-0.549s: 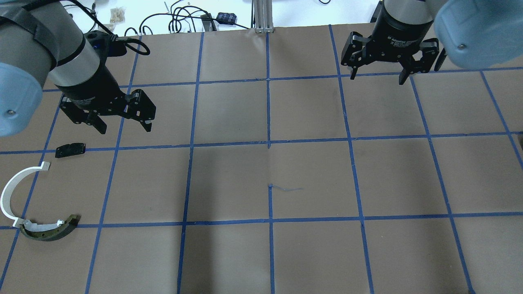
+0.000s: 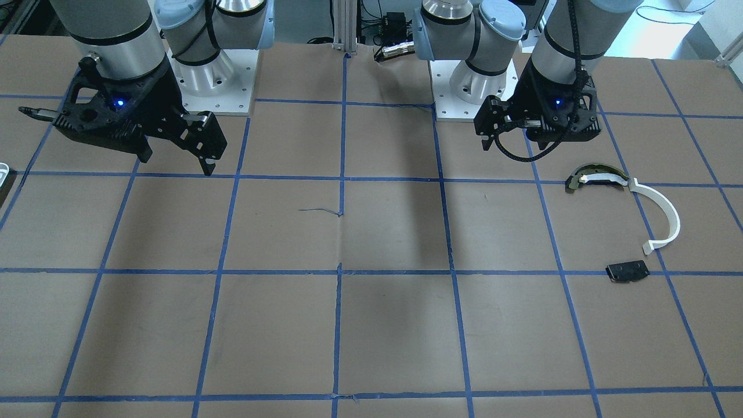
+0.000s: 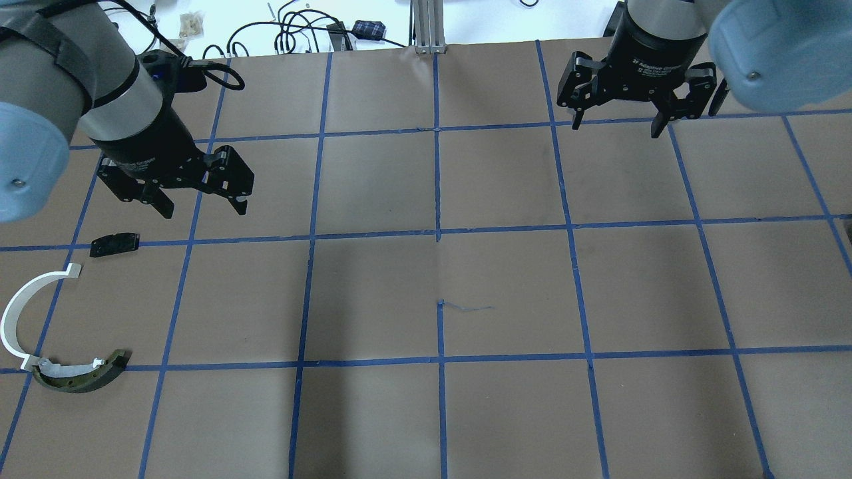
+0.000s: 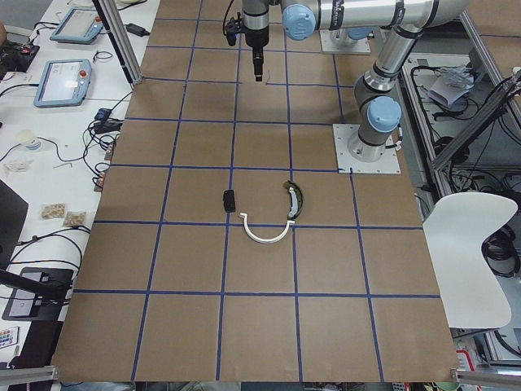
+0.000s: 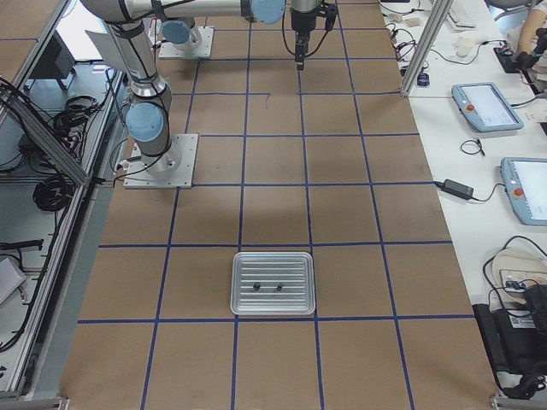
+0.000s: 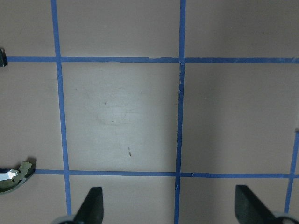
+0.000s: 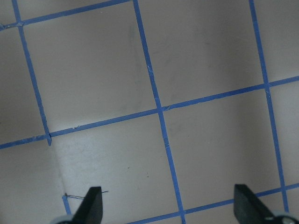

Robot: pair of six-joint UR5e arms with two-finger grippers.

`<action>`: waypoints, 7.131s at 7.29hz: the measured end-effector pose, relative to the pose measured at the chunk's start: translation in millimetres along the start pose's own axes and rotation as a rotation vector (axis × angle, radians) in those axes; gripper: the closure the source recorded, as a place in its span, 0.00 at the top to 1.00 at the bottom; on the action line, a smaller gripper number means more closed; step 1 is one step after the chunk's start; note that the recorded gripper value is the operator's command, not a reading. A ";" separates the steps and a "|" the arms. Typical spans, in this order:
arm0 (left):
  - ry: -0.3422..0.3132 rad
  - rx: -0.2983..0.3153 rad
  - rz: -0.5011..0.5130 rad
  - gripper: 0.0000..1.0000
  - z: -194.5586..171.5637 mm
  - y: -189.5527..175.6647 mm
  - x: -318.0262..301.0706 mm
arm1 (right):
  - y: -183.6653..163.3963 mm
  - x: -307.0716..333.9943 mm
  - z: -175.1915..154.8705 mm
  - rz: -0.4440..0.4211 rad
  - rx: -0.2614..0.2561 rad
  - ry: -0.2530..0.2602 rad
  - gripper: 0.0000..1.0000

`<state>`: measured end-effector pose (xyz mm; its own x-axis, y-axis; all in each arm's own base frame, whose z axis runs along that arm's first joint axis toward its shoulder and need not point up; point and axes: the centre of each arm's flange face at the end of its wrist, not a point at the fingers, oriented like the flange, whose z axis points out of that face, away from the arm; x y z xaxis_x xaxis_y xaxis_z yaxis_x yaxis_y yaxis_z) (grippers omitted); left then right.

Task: Place bearing gear from tray to pile

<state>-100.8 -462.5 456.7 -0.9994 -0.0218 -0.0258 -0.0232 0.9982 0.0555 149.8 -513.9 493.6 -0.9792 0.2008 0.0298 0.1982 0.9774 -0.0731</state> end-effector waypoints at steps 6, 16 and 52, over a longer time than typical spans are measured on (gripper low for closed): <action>-0.001 0.002 0.004 1.00 -1.0 0.3 -0.1 | -47.9 307.9 35.9 -0.102 -0.138 0.179 1.00; -0.003 0.000 0.005 1.00 -0.5 0.7 -0.3 | 29.4 639.4 326.4 -0.325 -0.066 -0.025 0.99; 0.001 0.044 -0.025 1.00 -4.5 -14.0 -16.7 | 57.9 -236.2 203.5 -0.334 0.028 -0.114 1.00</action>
<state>-83.9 -476.3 460.8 -0.9986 -0.0468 -0.0252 -0.0471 0.9988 0.0112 383.7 -518.1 279.5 -0.9887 -0.1398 -0.0542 -0.1335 0.9854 -0.1053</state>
